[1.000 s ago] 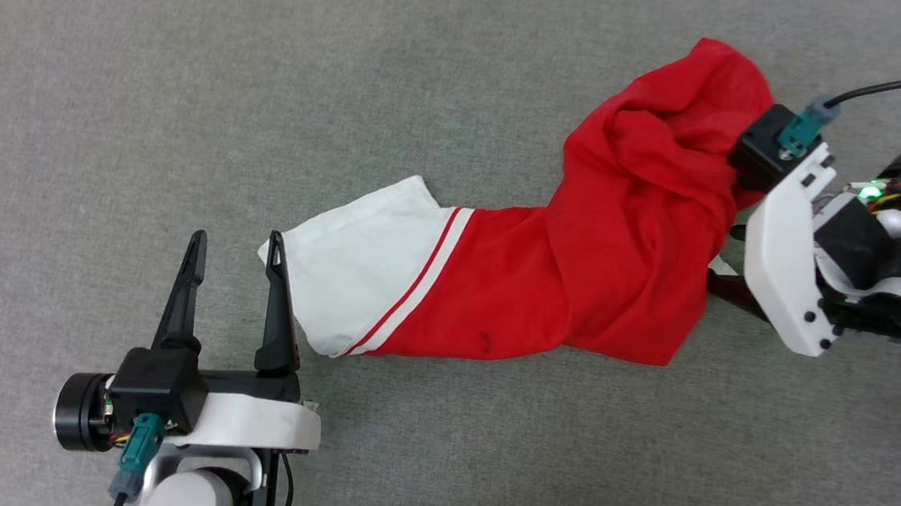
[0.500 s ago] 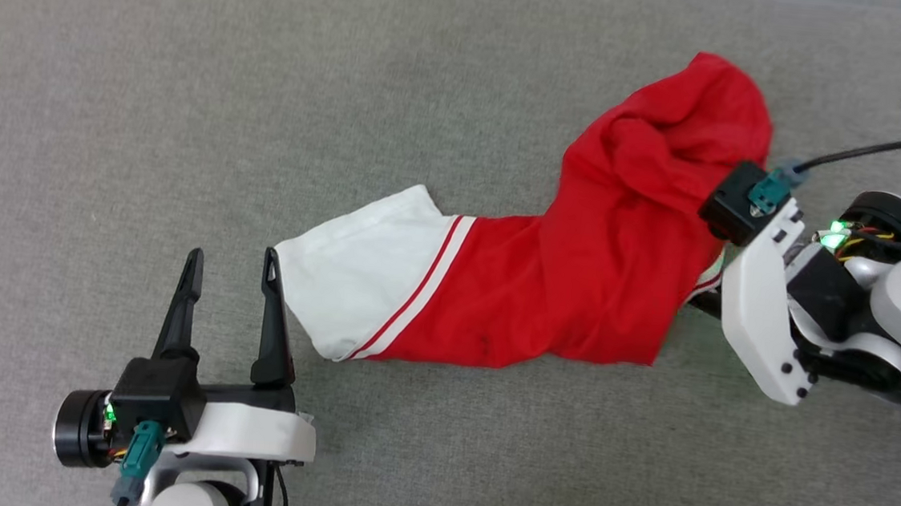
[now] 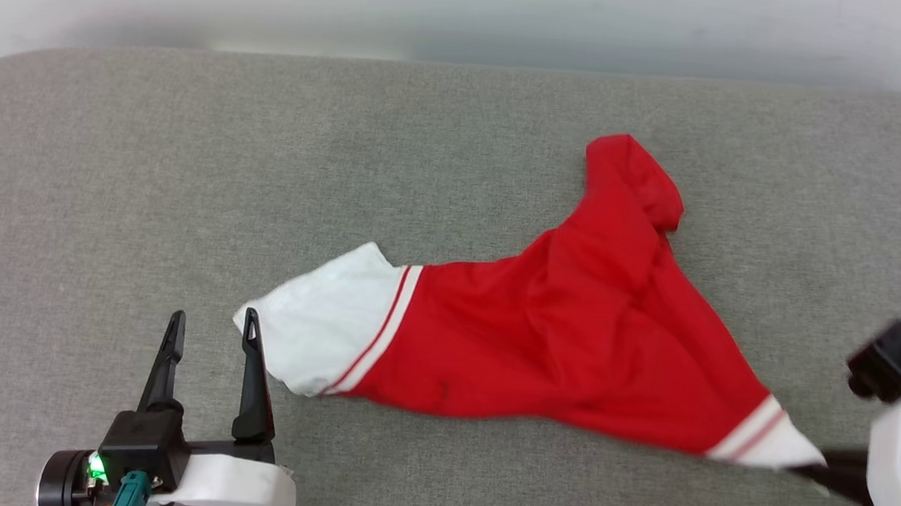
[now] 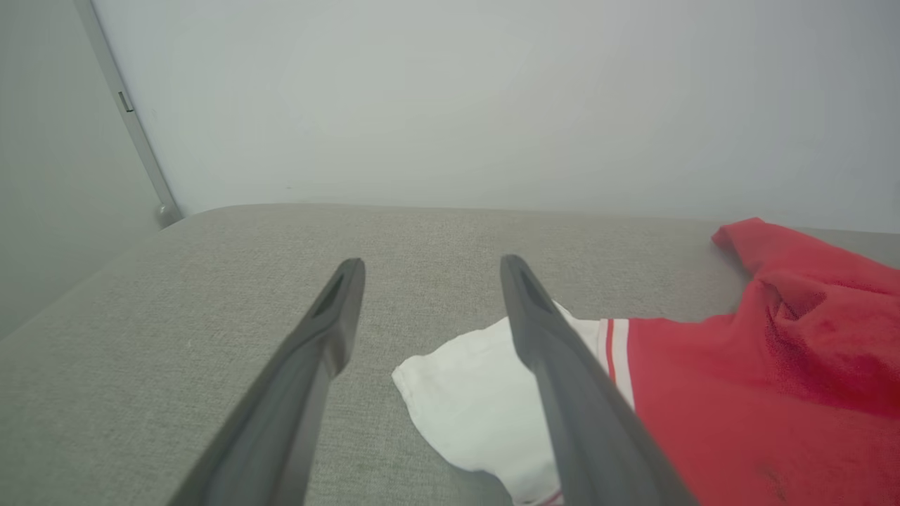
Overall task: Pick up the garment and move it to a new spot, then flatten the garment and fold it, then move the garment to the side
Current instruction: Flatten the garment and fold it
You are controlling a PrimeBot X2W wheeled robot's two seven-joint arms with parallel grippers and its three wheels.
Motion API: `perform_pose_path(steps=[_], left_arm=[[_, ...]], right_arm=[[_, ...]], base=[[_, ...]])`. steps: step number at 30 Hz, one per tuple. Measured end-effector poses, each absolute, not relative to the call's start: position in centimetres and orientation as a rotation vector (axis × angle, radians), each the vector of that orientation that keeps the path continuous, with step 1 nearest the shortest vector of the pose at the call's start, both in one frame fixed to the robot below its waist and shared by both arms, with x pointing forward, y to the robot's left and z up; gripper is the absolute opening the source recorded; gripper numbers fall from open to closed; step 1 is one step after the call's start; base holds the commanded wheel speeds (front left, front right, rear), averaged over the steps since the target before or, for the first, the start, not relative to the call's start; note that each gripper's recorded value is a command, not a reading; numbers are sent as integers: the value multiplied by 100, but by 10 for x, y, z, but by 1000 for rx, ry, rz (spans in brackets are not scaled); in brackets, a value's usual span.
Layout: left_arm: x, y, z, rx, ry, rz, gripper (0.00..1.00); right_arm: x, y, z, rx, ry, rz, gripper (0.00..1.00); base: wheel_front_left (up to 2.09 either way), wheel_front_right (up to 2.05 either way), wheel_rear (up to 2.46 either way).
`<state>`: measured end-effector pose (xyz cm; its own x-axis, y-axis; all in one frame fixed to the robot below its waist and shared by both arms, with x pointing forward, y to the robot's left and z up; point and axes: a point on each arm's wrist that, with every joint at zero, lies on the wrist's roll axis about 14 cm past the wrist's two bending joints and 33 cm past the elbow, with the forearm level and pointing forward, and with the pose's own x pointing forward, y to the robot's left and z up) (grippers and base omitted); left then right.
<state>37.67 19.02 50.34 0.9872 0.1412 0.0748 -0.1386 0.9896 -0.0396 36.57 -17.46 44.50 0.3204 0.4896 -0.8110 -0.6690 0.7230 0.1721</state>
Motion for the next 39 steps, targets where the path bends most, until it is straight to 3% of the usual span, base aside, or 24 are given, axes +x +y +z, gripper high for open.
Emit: perform_pose_path(steps=[7,10,11,12,27,31,39], left_arm=[[374,186,503,-35,-76,124,100],[372,185,504,-33,-77,119,100],[371,185,504,-32,-78,119,100],[370,185,504,-30,-78,119,100],[366,182,505,-19,-80,111,100],[368,183,502,-12,-70,115,100],[383,184,494,-9,-53,121,100]], right_arm=[[307,-226,382,-70,1217,579,0],[298,-229,369,-43,1230,544,0],[300,-228,370,-31,1209,538,8],[304,-227,373,-26,1184,533,100],[405,-226,522,-237,664,569,100],[419,-209,530,-332,677,613,100],[443,-153,478,-407,841,721,100]], base=[[0,0,0],[0,0,0],[0,0,0],[0,0,0],[0,0,0],[0,0,0],[0,0,0]])
